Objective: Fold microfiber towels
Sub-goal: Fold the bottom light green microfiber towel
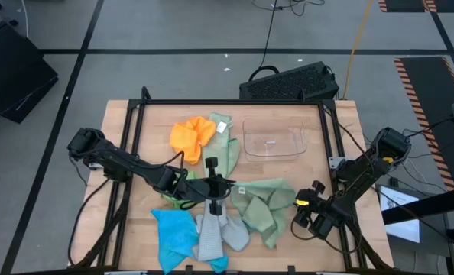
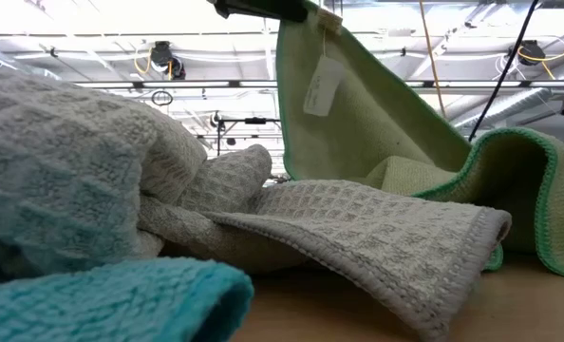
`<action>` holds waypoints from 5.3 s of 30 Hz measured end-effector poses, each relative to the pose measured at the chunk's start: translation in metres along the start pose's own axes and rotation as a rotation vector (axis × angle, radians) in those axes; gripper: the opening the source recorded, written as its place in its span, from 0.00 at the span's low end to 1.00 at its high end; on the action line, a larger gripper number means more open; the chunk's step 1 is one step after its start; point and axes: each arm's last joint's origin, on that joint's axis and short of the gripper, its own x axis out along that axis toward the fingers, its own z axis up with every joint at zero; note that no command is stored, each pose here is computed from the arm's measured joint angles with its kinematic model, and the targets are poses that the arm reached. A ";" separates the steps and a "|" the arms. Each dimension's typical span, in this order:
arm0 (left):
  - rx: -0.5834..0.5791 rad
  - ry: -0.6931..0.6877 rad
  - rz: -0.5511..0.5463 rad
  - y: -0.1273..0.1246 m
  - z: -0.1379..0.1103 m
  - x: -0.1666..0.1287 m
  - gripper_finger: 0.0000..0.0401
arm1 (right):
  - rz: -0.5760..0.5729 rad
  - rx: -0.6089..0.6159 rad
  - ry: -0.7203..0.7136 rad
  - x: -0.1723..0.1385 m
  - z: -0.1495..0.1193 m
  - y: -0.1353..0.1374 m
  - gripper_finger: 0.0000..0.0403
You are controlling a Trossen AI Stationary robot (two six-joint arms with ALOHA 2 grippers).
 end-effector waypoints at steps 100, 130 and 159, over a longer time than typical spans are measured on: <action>-0.091 0.160 -0.138 0.001 -0.024 0.003 0.01 | -0.059 -0.165 -0.430 -0.043 0.099 -0.012 0.00; -0.193 0.237 0.162 0.143 -0.086 0.105 0.02 | -0.348 -0.169 -0.155 0.057 0.133 -0.110 0.00; -0.217 -0.459 -0.428 0.048 0.057 -0.077 0.01 | 0.427 -0.179 -0.497 -0.149 0.155 -0.042 0.00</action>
